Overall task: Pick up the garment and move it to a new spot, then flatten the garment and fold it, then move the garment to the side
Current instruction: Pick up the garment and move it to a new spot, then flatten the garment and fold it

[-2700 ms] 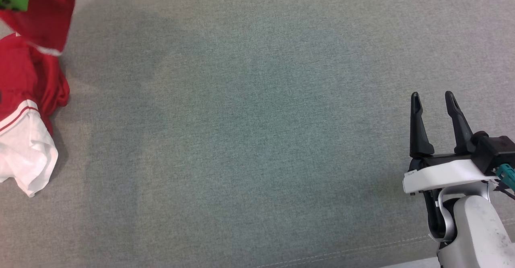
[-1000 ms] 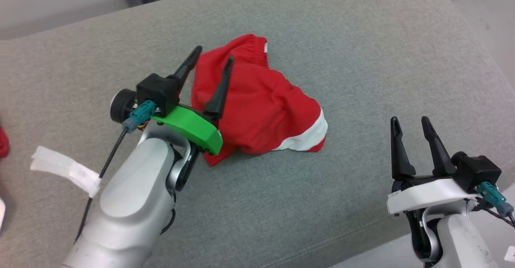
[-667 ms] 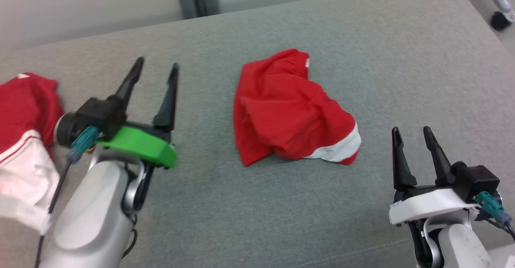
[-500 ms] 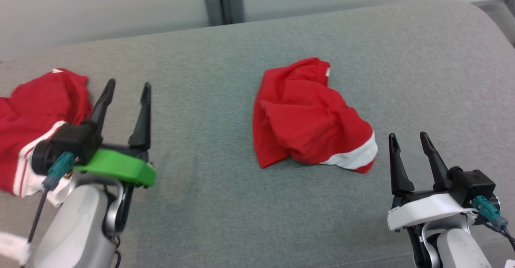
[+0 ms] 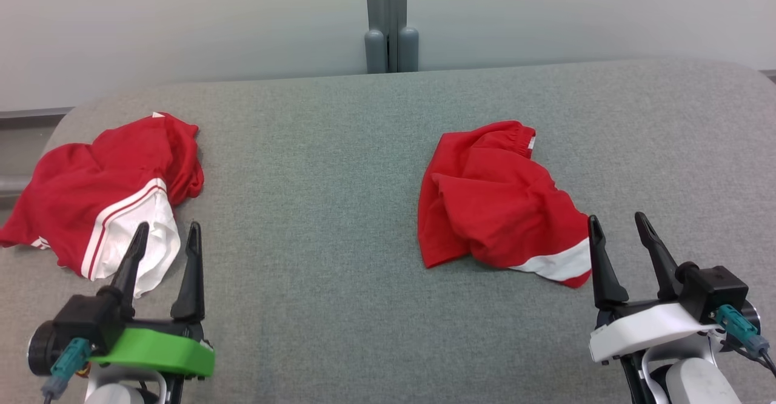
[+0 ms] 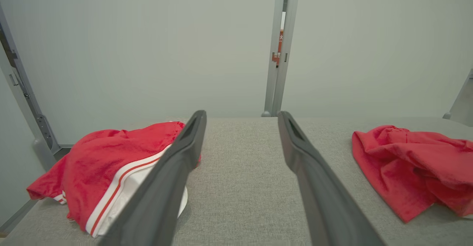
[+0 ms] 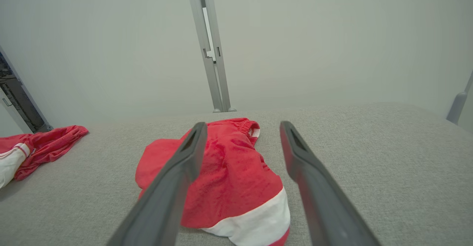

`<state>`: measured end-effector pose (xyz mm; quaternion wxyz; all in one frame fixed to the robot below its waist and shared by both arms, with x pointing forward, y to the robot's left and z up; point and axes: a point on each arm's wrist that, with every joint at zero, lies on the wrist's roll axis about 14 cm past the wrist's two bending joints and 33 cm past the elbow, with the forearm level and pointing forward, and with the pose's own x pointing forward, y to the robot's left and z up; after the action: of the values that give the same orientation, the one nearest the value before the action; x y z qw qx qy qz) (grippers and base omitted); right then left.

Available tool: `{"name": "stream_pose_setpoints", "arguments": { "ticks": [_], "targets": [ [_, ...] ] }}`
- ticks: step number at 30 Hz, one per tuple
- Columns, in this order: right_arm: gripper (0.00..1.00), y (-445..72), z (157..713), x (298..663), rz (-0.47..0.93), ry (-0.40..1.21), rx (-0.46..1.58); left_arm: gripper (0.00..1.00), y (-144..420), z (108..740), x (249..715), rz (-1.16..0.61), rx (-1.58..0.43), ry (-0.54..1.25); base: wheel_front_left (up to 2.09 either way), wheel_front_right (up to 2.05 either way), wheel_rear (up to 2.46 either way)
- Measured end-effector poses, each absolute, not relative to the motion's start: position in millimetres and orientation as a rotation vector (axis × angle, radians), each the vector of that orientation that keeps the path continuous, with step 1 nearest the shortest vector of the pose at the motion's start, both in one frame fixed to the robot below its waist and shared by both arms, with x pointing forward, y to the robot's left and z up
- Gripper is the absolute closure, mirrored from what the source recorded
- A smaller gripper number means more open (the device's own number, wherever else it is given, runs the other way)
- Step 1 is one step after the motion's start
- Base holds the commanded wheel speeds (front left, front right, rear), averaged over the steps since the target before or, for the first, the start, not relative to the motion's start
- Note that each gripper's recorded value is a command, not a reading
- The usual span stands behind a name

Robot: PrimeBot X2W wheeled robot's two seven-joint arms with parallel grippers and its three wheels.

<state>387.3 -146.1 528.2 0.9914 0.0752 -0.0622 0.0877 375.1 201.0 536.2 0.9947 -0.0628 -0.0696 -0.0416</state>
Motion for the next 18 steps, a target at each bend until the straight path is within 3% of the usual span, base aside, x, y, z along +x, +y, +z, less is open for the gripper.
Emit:
{"name": "stream_pose_setpoints", "arguments": {
  "ticks": [18],
  "targets": [
    [0.0, -148, 523, 377, 0.168, -0.099, 0.158, 0.0, 198, 521, 357, -0.088, -0.142, -0.112, 0.0, 0.0, 0.0]
  ]
}}
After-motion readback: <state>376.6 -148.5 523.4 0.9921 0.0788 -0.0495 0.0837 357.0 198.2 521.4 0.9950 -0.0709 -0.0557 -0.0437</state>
